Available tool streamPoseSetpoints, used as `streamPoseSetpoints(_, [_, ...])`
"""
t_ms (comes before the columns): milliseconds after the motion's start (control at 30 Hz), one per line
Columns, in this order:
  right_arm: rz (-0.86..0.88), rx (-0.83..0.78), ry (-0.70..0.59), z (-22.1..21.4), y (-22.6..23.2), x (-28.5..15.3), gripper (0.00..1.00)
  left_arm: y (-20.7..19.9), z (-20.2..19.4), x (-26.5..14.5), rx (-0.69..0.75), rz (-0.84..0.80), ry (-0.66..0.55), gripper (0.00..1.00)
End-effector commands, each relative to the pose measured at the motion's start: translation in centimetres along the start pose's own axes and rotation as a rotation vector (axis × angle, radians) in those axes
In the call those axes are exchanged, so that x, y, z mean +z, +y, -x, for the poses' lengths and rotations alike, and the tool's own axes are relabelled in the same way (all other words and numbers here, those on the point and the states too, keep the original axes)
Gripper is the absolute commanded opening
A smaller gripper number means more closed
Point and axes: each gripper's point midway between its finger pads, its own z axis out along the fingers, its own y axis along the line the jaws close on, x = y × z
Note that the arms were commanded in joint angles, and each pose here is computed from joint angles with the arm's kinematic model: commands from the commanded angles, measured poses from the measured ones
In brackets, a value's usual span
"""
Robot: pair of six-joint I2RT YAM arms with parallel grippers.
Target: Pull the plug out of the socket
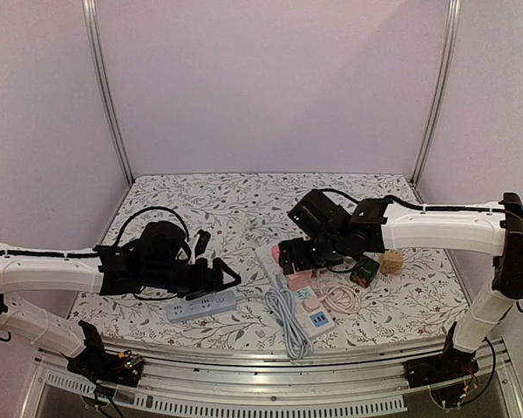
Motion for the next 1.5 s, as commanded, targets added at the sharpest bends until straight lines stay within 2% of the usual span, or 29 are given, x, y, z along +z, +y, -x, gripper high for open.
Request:
streamPoseSetpoints(0, [-0.064,-0.055,0.033,-0.5,0.0,1.3,0.92,0.0,-0.5,0.2,0.001,-0.011,0.008,0.86])
streamPoseSetpoints(400, [-0.163,-0.118,0.074,-0.7,-0.4,4.4,0.91,0.2,-0.8,0.2,-0.001,-0.011,0.016,0.87])
streamPoseSetpoints(600, [-0.188,-0.133,0.083,-0.7,-0.4,5.5,0.87,0.3,-0.9,0.3,0.004,-0.007,0.020,0.86])
streamPoseSetpoints(900, [-0.195,-0.085,0.131,-0.9,-1.4,7.3,0.83,-0.4,-0.3,0.3,0.003,-0.026,0.016,0.86])
streamPoseSetpoints(1133, [-0.173,-0.057,0.137,-0.5,-1.6,7.9,0.75,-0.5,-0.3,1.0,0.003,-0.031,0.035,0.83])
streamPoseSetpoints(1367, [-0.098,-0.027,0.147,-0.4,-0.8,8.2,0.59,-1.4,0.4,1.6,-0.001,-0.070,0.026,0.76])
streamPoseSetpoints(1467, [-0.039,-0.016,0.144,-0.1,0.3,8.0,0.49,-1.7,0.8,2.0,-0.011,-0.086,0.023,0.73])
